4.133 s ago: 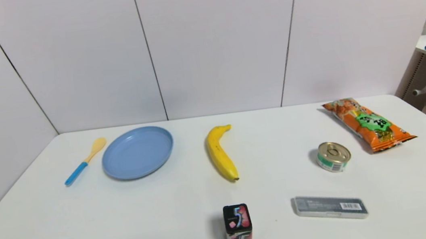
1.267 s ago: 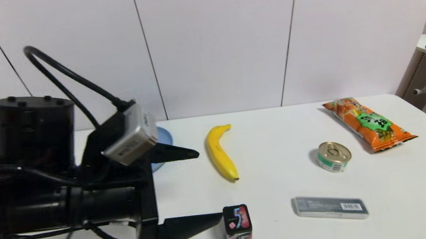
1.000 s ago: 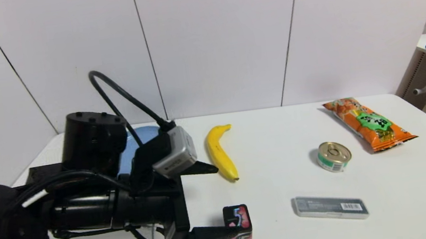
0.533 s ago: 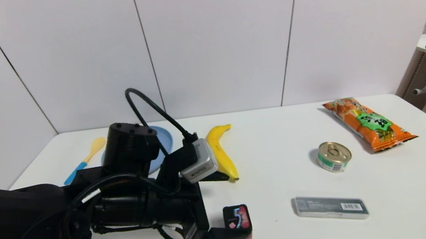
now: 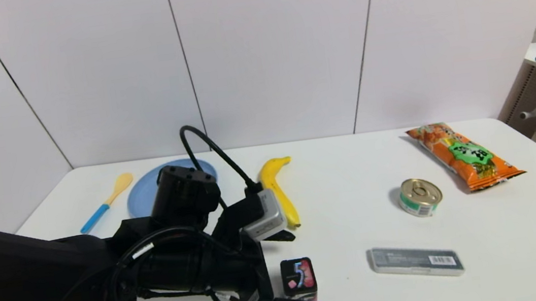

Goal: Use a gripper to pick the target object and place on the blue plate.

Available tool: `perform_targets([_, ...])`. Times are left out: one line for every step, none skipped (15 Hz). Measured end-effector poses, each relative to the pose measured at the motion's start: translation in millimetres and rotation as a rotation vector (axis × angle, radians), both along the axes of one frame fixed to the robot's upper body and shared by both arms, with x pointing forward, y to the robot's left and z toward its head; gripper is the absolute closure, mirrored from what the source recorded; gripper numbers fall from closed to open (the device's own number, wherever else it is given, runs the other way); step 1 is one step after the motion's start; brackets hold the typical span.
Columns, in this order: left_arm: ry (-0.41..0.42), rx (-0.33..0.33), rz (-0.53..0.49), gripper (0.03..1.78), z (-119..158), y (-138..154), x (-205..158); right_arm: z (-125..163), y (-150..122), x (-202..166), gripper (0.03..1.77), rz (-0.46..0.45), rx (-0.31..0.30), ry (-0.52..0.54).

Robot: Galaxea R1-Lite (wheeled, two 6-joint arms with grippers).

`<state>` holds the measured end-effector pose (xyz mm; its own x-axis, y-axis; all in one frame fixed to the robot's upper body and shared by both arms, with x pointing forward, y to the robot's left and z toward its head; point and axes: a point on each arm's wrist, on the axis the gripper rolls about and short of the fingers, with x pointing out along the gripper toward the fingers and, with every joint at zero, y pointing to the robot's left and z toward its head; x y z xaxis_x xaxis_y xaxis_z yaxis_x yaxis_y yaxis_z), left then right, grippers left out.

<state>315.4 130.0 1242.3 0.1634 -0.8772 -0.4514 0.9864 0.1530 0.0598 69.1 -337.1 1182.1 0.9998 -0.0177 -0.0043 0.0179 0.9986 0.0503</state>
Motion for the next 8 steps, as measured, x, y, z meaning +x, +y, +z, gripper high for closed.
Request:
perform_targets([0.007, 0.006, -0.001, 0.12, -3, -1, 1, 0, 0, 0, 0.1, 0.0, 0.0, 0.0])
perform_targets([0.013, 0.011, -0.001, 0.12, -6, -2, 2, 0, 0, 0, 0.1, 0.0, 0.0, 0.0])
perform_targets([0.02, 0.019, -0.002, 0.12, -9, -2, 2, 0, 0, 0, 0.1, 0.0, 0.0, 0.0])
perform_targets([0.026, 0.026, -0.004, 0.12, -12, -3, 3, 0, 0, 0, 0.1, 0.0, 0.0, 0.0])
perform_targets([0.027, 0.033, -0.006, 0.12, -15, -3, 3, 0, 0, 0, 0.1, 0.0, 0.0, 0.0])
perform_targets([0.03, 0.037, -0.008, 0.12, -17, -4, 4, 0, 0, 0, 0.1, 0.0, 0.0, 0.0])
perform_targets([0.035, 0.042, -0.009, 0.12, -19, -5, 5, 0, 0, 0, 0.1, 0.0, 0.0, 0.0])
perform_targets([0.039, 0.046, -0.012, 0.12, -21, -6, 5, 0, 0, 0, 0.1, 0.0, 0.0, 0.0])
